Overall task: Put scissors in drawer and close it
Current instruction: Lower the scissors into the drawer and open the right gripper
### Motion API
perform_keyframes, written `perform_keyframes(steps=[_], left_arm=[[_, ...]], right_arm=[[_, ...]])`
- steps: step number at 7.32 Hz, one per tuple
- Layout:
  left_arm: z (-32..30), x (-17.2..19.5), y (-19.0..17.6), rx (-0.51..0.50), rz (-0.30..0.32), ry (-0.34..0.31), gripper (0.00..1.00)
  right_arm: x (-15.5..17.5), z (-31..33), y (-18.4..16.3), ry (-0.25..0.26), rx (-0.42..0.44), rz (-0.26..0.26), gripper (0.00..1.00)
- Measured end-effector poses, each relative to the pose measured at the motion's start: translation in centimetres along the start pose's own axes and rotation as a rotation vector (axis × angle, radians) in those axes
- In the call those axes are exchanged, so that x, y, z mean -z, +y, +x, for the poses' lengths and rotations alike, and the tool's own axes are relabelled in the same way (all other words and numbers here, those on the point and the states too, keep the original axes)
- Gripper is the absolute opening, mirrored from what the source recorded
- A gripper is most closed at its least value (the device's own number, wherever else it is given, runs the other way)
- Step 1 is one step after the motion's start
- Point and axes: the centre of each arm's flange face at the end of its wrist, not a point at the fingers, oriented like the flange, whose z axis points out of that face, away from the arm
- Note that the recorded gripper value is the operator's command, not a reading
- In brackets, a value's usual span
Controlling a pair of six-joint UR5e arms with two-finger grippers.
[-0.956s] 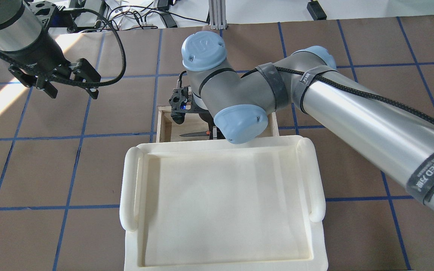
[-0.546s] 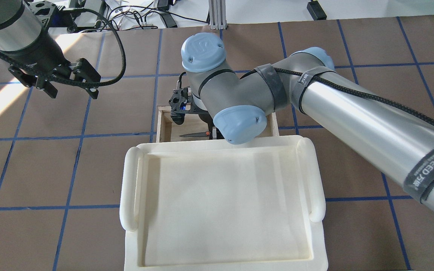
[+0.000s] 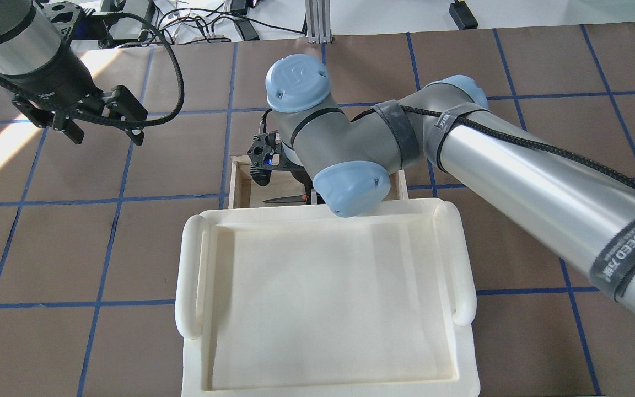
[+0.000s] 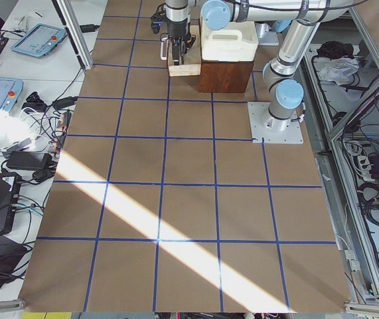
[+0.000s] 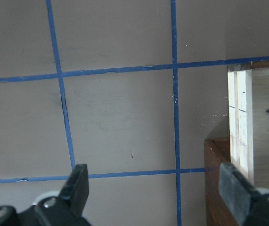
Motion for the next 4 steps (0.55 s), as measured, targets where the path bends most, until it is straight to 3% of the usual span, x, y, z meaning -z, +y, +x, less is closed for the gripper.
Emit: perform_keyframes(steps=[4], left_arm=[[0.01, 0.07, 0.05, 0.000, 0.001, 0.000, 1.00]], right_arm=[[1.00, 0.05, -0.06, 0.010, -0.031, 0.019, 0.99]])
